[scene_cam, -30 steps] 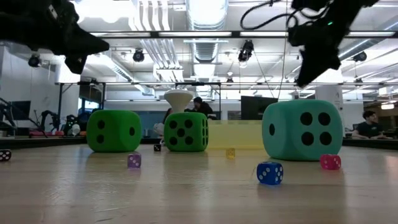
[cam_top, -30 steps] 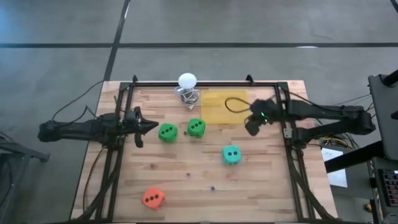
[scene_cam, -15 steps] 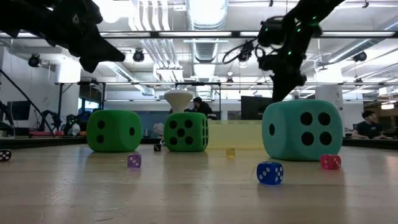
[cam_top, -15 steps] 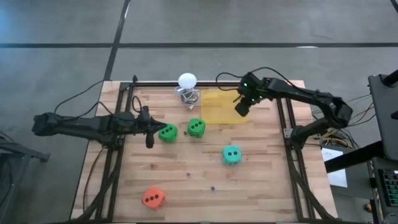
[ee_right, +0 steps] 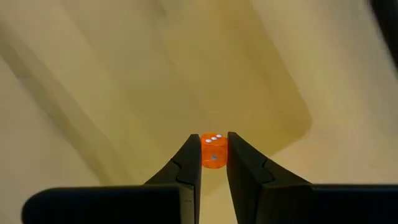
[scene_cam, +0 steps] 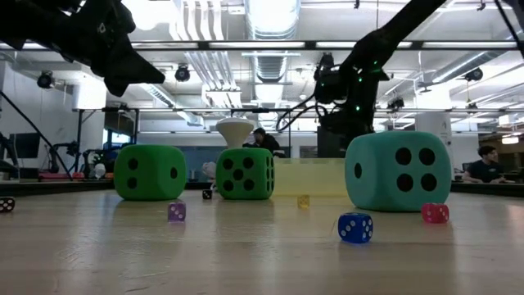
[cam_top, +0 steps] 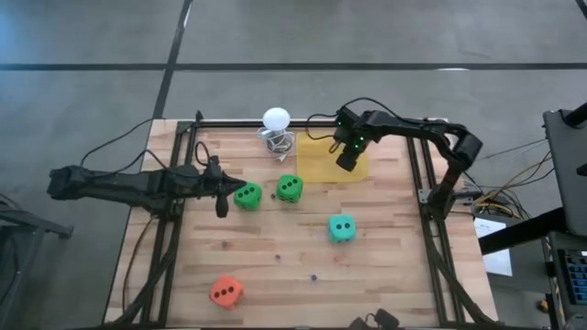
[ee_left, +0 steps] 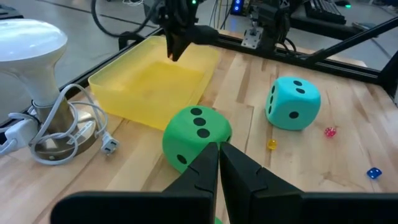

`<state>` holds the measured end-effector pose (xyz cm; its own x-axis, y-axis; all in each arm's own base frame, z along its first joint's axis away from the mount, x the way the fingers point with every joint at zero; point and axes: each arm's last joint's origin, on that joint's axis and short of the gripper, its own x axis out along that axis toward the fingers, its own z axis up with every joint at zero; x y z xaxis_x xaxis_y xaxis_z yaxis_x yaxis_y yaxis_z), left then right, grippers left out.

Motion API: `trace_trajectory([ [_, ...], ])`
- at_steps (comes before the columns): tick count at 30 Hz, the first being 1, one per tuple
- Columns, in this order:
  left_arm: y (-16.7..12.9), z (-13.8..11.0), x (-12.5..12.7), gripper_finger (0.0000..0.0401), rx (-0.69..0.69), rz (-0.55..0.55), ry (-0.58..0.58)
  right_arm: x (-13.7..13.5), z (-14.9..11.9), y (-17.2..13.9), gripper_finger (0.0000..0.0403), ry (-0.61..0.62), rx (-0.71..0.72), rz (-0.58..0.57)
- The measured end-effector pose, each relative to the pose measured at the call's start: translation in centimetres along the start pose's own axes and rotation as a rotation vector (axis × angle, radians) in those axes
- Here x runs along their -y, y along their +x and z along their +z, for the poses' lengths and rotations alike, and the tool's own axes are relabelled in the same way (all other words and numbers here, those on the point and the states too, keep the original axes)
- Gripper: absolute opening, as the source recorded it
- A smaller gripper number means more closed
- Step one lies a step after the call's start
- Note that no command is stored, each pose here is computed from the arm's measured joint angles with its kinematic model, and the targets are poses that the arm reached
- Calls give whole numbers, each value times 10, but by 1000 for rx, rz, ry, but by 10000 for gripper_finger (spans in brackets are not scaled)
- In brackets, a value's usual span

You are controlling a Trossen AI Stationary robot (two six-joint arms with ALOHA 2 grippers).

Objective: Pick & Place Dice
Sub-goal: Put the small orange dice into the yellow bin, then put the large blue dice into the yellow bin

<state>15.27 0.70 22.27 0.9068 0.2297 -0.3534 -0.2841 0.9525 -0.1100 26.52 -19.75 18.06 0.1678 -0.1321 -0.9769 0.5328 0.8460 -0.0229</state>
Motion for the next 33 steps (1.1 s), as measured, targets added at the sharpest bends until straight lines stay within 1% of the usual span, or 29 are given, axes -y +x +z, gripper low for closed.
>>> trace_trajectory([
  [9,0,0,0,23,0,0,0,9,3,9,40,2,-17,22],
  [11,0,0,0,23,0,-1,0,10,2,9,47,4,-18,28],
  [15,0,0,0,23,-1,0,0,10,-1,8,107,8,-36,21],
  [18,0,0,0,23,-1,0,0,12,-1,8,151,6,-44,-33],
  [20,0,0,0,23,-1,0,0,12,-1,8,173,-1,-47,-42],
  [23,0,0,0,23,-1,0,0,12,-4,4,194,-8,-65,-54],
  [27,0,0,0,23,-1,0,0,11,-8,-12,200,-6,-45,-57],
  [30,0,0,0,23,-2,0,0,6,-11,-36,194,-13,23,-58],
  [33,0,0,0,23,-2,0,-3,-8,-18,-66,186,-54,101,-30],
])
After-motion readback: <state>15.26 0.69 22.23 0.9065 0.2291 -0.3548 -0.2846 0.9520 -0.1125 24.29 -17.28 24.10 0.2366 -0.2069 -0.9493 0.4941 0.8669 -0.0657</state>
